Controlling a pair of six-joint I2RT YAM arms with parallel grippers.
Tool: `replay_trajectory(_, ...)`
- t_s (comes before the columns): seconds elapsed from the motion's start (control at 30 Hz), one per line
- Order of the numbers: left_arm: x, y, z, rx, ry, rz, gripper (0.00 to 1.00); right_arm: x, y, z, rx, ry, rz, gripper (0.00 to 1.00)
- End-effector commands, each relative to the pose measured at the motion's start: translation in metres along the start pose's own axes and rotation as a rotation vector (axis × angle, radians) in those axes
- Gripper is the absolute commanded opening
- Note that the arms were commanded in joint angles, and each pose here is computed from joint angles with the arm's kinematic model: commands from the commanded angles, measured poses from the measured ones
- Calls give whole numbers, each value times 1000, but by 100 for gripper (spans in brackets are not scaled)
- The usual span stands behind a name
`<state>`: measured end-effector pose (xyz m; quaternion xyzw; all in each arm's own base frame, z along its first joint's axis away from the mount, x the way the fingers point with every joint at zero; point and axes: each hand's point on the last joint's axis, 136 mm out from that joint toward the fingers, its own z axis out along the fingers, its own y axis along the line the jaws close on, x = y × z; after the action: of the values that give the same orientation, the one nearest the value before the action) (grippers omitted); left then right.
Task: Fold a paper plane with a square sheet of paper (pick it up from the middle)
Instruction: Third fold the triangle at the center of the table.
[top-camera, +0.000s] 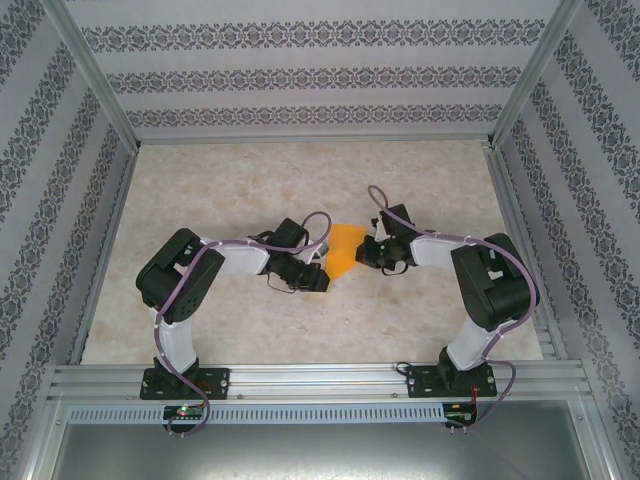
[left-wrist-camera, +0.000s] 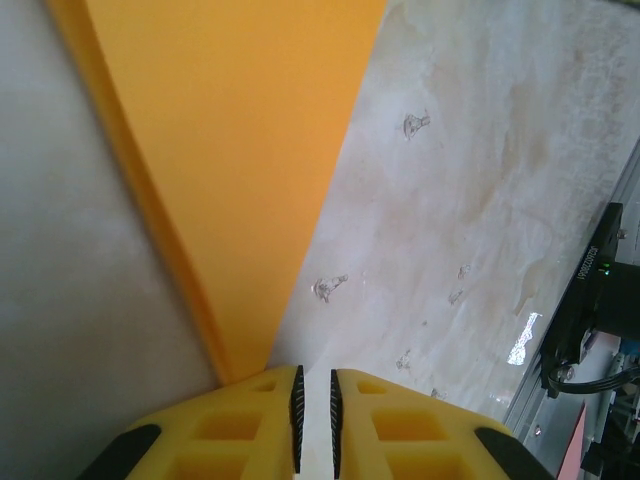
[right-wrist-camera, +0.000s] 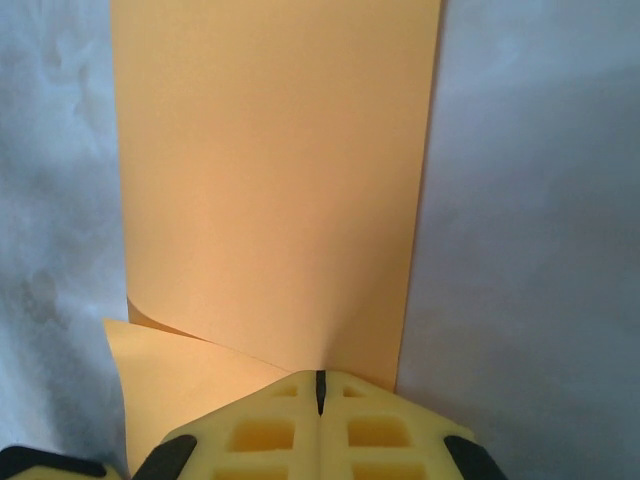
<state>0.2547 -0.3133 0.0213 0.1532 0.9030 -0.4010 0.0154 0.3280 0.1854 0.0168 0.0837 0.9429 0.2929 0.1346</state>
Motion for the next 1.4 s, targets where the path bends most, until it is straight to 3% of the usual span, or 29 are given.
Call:
replay_trajectory(0.0,40,44,1,-122,112,-126,20,-12,-18,0,72,-29,-7,3)
replay_trajectory(0.3,18,19,-7,-62,70,-101,20,-17,-5,-7,22,-23,-24,3)
replay_trajectory(0.53,-11,-21,-38,-44,-14,-27,21,-15,10,-19,-15,-23,-63,5)
replay_trajectory(0.7,-43,-42,-51,-43,-86,28,27,-25,21,-39,-46,-75,-66,15)
replay_trajectory(0.97,-78,-47,-37,-30,-99,55,35,-25,13,-59,-29,-94,-33,25)
replay_trajectory(1.37,-90,-15,-11,-131,-43,58,32,-24,2,-49,-30,-65,14,30)
